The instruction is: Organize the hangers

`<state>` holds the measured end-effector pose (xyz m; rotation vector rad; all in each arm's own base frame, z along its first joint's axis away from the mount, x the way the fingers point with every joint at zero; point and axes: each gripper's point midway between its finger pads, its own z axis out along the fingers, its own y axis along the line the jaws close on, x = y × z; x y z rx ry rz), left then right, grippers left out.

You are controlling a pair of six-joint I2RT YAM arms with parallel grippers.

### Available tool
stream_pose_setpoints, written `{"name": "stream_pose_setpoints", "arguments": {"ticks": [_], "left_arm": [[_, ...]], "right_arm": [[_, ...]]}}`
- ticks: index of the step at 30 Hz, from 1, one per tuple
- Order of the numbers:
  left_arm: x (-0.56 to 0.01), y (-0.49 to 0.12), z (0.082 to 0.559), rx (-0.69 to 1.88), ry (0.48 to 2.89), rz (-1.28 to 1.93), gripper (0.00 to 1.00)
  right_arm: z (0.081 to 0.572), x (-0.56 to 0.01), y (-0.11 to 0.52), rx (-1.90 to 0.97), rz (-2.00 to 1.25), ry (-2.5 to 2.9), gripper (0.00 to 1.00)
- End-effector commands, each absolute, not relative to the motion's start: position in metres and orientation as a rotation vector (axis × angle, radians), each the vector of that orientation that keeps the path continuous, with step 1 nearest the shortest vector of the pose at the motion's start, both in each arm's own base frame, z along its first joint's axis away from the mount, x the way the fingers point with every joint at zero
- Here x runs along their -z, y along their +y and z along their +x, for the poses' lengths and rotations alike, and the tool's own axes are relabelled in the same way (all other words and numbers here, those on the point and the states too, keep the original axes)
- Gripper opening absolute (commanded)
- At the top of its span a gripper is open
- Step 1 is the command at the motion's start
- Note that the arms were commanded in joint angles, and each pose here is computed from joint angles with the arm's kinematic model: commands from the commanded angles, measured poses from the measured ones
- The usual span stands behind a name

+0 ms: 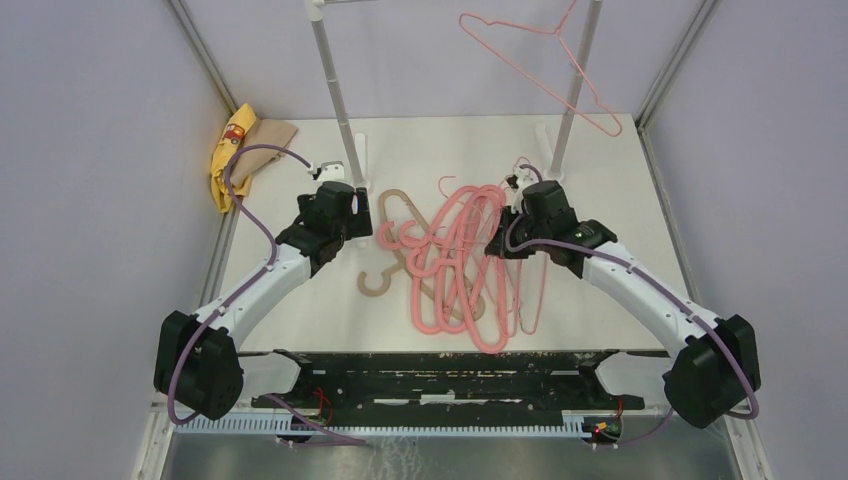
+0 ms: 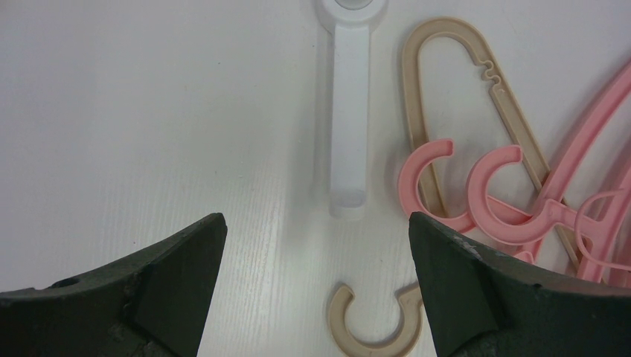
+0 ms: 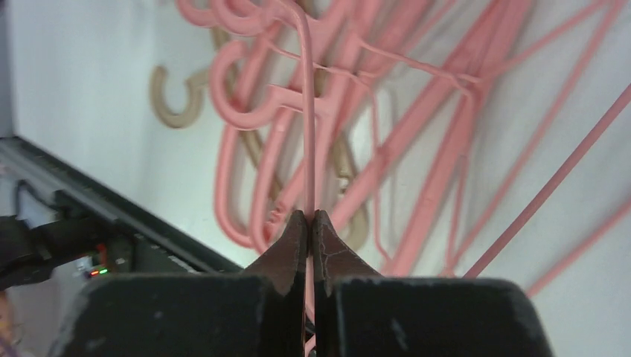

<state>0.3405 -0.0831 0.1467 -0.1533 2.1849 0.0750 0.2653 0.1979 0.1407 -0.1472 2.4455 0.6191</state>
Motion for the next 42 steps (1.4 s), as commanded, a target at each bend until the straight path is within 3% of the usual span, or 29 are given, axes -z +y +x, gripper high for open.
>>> {"name": "stream_pose_setpoints", "arguments": {"ticks": [1,9,23,29,42], "left_arm": [[-0.166,-0.085,0.346,-0.042,2.127,-0.214,0.99],[-0.173,-0.085,0.346,-0.035,2.11,-0.218,0.99],[-0.187,-0.077,0.344,-0.061,2.073,-0.23,0.99],[-0.191,-0.076,0.344,-0.066,2.066,-0.228,0.99],[-0.189,-0.078,0.342,-0.056,2.075,-0.214,0.99]], "right_arm": [[0.261,-0.217,0.248,-0.996,-0.21,2.309,0.01],[0.276,-0.324,0.304,-1.376,-0.314,2.082,0.01],[0.327,-0.484,0.351,-1.631,-0.377,1.642,0.01],[0.361,-0.505,0.359,-1.618,-0.297,1.572,0.01],[0.447,-0.492,0.334,-1.63,0.049,1.496,0.01]]}}
